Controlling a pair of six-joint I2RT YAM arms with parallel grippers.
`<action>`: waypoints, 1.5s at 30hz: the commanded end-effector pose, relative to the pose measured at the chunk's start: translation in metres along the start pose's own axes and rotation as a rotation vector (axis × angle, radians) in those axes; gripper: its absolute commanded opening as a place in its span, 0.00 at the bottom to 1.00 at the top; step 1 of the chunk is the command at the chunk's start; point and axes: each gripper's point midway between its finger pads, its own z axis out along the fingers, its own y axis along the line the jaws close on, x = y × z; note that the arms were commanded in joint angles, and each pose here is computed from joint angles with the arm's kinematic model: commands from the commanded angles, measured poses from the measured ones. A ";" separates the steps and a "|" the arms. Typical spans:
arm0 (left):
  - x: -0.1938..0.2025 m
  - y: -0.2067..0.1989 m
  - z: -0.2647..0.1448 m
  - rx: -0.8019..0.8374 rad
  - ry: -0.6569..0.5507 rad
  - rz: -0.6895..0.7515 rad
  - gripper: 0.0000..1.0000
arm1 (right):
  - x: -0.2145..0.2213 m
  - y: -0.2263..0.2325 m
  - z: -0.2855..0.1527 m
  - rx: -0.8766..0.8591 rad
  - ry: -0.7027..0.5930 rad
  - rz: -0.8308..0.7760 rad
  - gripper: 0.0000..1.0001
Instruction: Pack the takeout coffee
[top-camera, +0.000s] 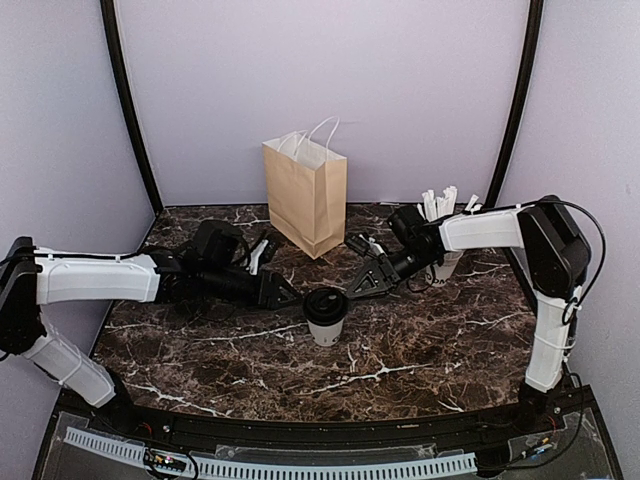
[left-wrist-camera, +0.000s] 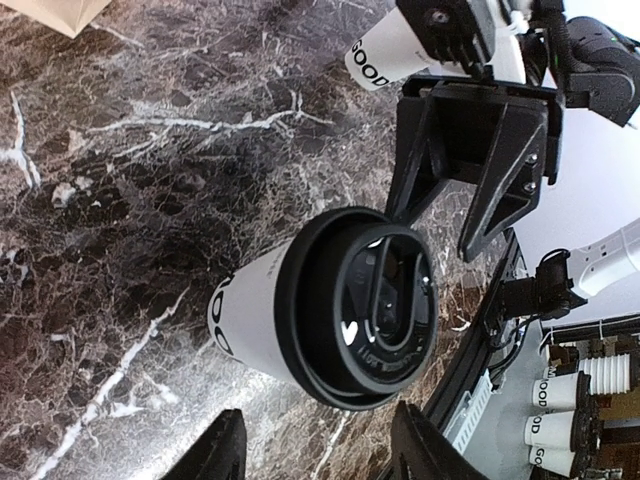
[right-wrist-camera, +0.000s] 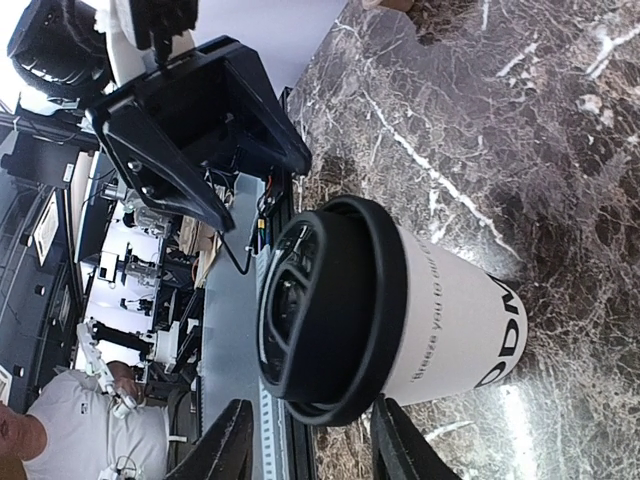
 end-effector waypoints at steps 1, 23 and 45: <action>-0.015 -0.007 -0.017 -0.021 -0.075 0.021 0.53 | -0.004 0.017 -0.002 -0.025 -0.001 -0.045 0.42; -0.010 0.003 0.034 0.037 -0.035 -0.131 0.58 | -0.008 -0.025 0.008 0.034 0.012 0.033 0.26; 0.049 0.080 0.069 -0.099 0.146 -0.229 0.47 | 0.043 -0.074 0.029 0.118 0.089 0.255 0.22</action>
